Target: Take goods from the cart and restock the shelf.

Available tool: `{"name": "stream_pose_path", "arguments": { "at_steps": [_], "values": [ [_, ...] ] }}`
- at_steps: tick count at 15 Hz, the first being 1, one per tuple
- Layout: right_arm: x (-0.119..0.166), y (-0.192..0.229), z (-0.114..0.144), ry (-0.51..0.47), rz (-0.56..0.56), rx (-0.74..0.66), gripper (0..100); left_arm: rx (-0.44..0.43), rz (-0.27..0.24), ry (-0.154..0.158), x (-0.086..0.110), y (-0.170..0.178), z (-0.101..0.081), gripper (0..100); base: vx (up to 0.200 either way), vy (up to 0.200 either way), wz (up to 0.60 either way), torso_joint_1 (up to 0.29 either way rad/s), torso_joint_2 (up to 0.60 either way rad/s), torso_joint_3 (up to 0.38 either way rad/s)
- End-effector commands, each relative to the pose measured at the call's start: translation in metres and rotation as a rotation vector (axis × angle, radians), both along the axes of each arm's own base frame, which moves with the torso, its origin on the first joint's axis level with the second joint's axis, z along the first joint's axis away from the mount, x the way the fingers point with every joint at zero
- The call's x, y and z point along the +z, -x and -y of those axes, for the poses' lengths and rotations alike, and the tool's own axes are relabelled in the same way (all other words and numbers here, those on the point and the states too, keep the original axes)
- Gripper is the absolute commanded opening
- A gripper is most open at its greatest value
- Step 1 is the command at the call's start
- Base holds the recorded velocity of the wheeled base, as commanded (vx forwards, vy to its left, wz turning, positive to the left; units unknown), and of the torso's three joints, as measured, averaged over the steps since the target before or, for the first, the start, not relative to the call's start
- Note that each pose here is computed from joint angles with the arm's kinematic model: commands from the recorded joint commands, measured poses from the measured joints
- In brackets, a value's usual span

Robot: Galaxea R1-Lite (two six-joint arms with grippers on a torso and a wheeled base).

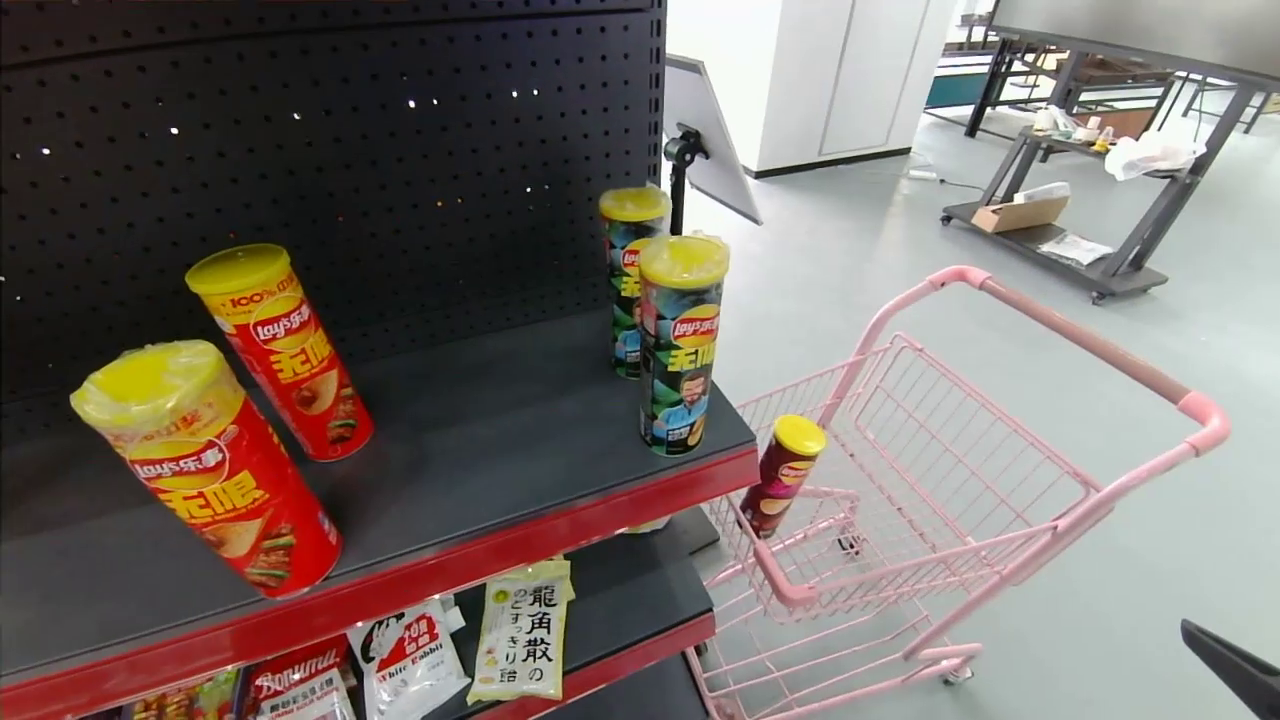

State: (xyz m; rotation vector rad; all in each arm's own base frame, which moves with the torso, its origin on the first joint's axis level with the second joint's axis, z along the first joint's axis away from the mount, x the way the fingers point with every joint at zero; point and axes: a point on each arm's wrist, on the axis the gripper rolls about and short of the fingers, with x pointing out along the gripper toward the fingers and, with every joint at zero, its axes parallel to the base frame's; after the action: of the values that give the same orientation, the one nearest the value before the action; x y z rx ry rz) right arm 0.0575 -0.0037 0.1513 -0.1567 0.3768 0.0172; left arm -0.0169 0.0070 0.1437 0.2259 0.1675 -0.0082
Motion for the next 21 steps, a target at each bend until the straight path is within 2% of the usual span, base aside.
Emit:
{"name": "stream_pose_path", "arguments": {
  "at_steps": [1,4,10,15,17,19,21],
  "values": [
    [-0.001,-0.002,0.000,-0.002,-0.013,0.002,100,-0.001,0.027,0.005,-0.001,0.004,-0.001,100,0.000,0.000,0.00,-0.149,0.32,0.188],
    [-0.002,-0.010,0.001,-0.007,-0.050,0.006,100,-0.019,0.060,0.015,-0.004,0.011,-0.002,100,0.000,0.000,0.00,-0.141,0.33,0.185],
    [-0.004,-0.024,0.001,-0.012,-0.119,0.020,100,-0.019,0.053,0.014,-0.007,0.012,-0.002,100,0.000,0.000,0.00,-0.146,0.36,0.203],
    [0.000,-0.049,-0.004,-0.012,-0.116,0.084,100,-0.019,0.057,0.014,-0.006,0.012,-0.002,100,0.000,0.000,0.00,-0.151,0.38,0.225],
    [-0.002,-0.073,-0.006,-0.013,-0.148,0.099,100,-0.017,0.055,0.012,-0.005,0.012,-0.002,100,0.000,0.000,0.60,-0.168,0.47,0.283],
    [-0.013,-0.098,-0.005,-0.015,-0.190,0.093,100,-0.016,0.052,0.010,-0.004,0.011,-0.002,100,0.000,0.000,0.00,-0.151,0.41,0.244],
    [-0.024,-0.135,-0.011,-0.050,-0.179,0.134,100,-0.014,0.048,0.009,-0.004,0.011,-0.002,100,0.000,0.000,0.00,-0.046,0.14,0.080]
  ]
}}
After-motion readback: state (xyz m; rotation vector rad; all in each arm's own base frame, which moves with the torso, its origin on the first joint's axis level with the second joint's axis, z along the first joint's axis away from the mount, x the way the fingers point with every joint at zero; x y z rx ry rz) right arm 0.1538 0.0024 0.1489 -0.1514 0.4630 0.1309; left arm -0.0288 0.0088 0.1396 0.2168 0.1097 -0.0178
